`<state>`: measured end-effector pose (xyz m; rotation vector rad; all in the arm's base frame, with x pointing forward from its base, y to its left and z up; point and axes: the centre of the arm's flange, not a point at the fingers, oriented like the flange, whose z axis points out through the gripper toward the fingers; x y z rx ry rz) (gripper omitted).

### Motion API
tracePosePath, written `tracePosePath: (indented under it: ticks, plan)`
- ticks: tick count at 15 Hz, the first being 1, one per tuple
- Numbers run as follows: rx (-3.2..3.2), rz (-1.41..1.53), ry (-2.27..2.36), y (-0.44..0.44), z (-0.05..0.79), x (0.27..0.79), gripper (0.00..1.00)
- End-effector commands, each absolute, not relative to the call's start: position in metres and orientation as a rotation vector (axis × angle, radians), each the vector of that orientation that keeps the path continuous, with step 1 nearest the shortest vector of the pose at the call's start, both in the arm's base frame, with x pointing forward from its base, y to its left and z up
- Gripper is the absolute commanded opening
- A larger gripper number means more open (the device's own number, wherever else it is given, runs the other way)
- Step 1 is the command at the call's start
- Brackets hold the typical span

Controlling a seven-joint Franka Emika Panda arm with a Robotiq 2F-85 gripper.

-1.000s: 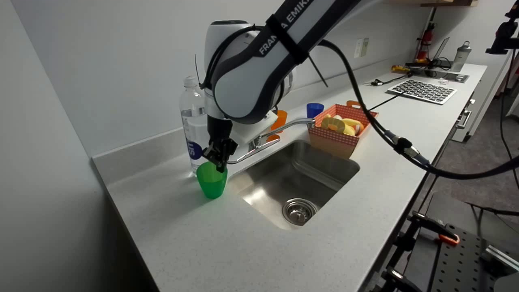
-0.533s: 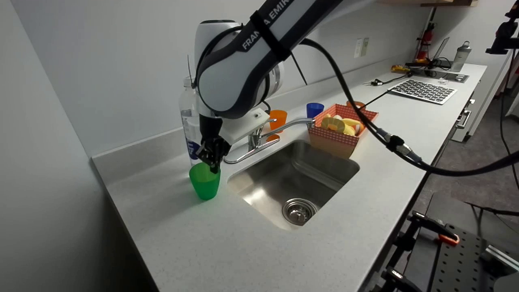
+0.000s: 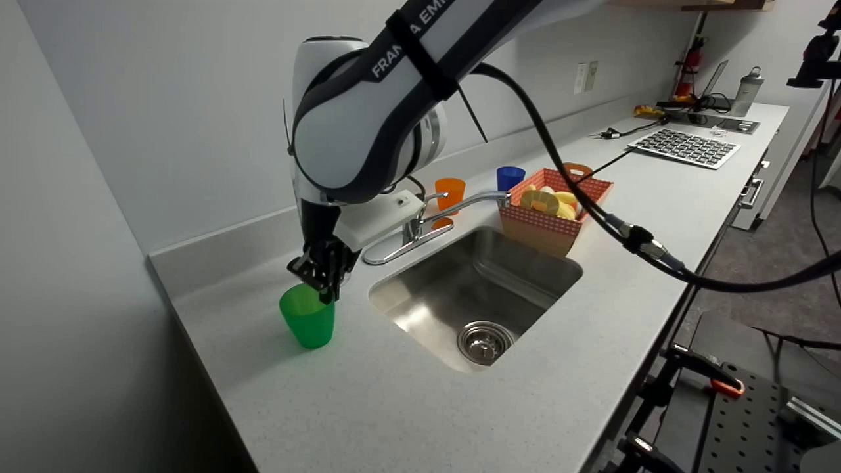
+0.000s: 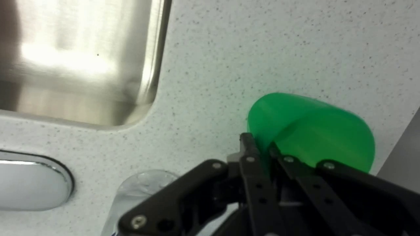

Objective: Move the green cup backwards

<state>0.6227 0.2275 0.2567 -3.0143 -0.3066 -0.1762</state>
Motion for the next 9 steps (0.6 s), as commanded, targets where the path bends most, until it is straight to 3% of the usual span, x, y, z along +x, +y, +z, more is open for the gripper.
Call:
tracePosePath:
  ticks: [1, 8, 9]
  plan:
    - [-3.005, -0.138, -0.309, 0.24, 0.248, 0.619, 0.44]
    - [-2.964, -0.22, -0.374, 0.255, 0.283, 0.605, 0.96]
    - [-2.956, -0.235, -0.386, 0.257, 0.29, 0.604, 1.0]
